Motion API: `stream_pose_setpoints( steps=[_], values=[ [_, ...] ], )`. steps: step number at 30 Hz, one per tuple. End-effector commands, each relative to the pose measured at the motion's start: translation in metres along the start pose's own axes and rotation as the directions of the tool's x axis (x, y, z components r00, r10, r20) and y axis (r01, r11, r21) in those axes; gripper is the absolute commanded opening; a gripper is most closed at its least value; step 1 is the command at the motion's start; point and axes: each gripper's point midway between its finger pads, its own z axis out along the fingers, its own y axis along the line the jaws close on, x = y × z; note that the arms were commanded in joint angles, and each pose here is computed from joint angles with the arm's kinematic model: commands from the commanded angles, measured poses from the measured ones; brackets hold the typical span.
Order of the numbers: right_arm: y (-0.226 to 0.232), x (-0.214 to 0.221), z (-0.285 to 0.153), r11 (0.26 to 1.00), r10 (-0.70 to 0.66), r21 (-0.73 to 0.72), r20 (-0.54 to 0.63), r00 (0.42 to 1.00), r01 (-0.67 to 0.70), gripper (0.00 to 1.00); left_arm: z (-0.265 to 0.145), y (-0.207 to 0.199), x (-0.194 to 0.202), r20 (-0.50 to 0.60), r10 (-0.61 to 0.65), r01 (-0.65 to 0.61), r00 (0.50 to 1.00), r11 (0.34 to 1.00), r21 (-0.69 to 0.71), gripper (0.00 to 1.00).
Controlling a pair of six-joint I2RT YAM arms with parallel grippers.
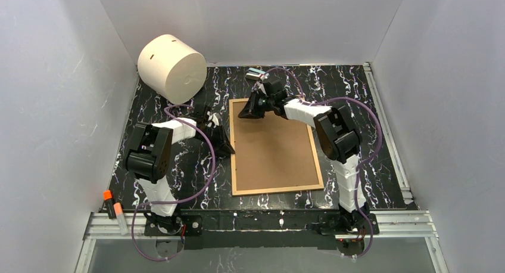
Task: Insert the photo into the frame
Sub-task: Install the photo frame at the center of the board.
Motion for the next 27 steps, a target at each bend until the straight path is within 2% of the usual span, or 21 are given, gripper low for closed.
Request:
stream_pose_setpoints(
  steps=[1,9,12,27],
  values=[
    [0.042,-0.006,0.014,0.985,-0.024,-0.170,-0.023,0.999,0.020,0.17,0.020,0.068,-0.019,0.091,0.044,-0.016,0.995,0.956,-0.294,0.25],
    [0.033,-0.006,0.041,0.980,0.039,-0.192,-0.062,0.997,-0.050,0.16,0.018,0.088,-0.003,0.059,0.032,-0.009,0.998,0.934,-0.357,0.20],
    [0.019,-0.002,0.049,0.985,0.073,-0.151,-0.086,0.994,-0.085,0.15,0.018,0.090,-0.001,0.055,0.031,-0.009,0.998,0.932,-0.362,0.19],
    [-0.042,0.005,0.059,0.989,0.146,0.037,-0.062,0.987,-0.144,0.13,0.018,0.093,0.003,0.046,0.028,-0.009,0.999,0.931,-0.364,0.18]
  ],
)
